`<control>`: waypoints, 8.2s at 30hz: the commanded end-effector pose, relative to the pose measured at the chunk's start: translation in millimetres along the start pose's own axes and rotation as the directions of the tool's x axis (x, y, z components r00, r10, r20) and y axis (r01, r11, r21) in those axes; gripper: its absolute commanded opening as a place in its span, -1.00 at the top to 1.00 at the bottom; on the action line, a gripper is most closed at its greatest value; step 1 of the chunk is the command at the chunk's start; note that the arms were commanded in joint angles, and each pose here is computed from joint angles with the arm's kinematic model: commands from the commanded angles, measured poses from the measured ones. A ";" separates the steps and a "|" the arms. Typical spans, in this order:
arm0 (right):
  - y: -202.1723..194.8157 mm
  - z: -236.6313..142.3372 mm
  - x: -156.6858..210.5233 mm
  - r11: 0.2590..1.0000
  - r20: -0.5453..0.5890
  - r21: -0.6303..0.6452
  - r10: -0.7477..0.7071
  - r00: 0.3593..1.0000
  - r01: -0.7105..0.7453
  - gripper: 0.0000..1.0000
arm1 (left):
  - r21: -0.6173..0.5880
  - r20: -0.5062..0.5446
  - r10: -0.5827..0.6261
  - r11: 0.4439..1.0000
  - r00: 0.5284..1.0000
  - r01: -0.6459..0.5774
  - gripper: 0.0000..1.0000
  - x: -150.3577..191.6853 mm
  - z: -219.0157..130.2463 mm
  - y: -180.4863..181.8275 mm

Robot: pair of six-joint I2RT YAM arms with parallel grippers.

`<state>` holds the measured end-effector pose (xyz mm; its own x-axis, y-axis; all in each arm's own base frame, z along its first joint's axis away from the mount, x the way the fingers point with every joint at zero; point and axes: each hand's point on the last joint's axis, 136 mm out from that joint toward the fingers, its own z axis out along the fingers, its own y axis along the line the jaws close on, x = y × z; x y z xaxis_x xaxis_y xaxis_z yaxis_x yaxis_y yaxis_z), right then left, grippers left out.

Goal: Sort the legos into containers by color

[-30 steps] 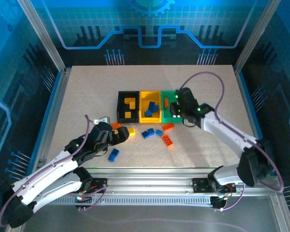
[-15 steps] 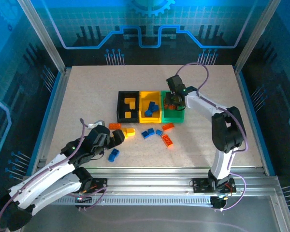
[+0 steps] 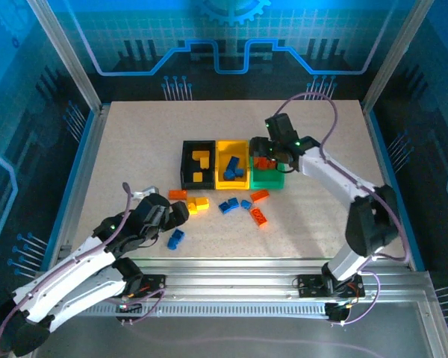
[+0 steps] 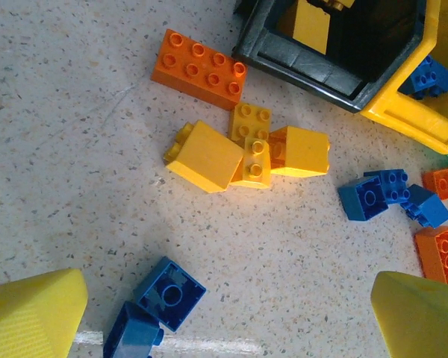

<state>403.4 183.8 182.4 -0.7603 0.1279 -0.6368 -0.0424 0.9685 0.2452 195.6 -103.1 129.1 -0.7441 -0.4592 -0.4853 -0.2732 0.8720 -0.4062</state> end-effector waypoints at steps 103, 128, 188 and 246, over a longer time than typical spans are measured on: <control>-63.1 -58.4 139.0 0.995 -0.019 0.001 0.104 0.994 -0.104 -0.65 | -0.004 -0.221 0.172 0.984 0.960 -0.177 -0.85 32.6 52.0 -42.9; -61.2 -61.8 132.0 0.994 -0.008 0.001 0.105 0.994 -0.105 -0.65 | -0.239 -0.340 0.090 0.954 0.936 -0.179 0.16 76.1 91.1 45.3; -13.3 1.3 200.9 0.963 -0.322 -0.012 -0.259 0.910 0.270 -0.56 | 0.319 -0.033 0.207 0.929 0.978 -0.186 -0.98 -35.6 28.2 -200.0; 3.9 9.0 17.2 0.994 -0.032 0.073 -0.076 0.997 0.078 -0.47 | 0.036 0.038 -0.115 0.993 0.993 0.114 -0.97 -10.0 34.2 1.6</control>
<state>416.4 175.8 144.0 -0.8075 0.0592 -0.5869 0.0032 0.9954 0.0961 212.8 -107.3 100.7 -0.7008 -0.5541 -0.4492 -0.3325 0.8109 -0.4815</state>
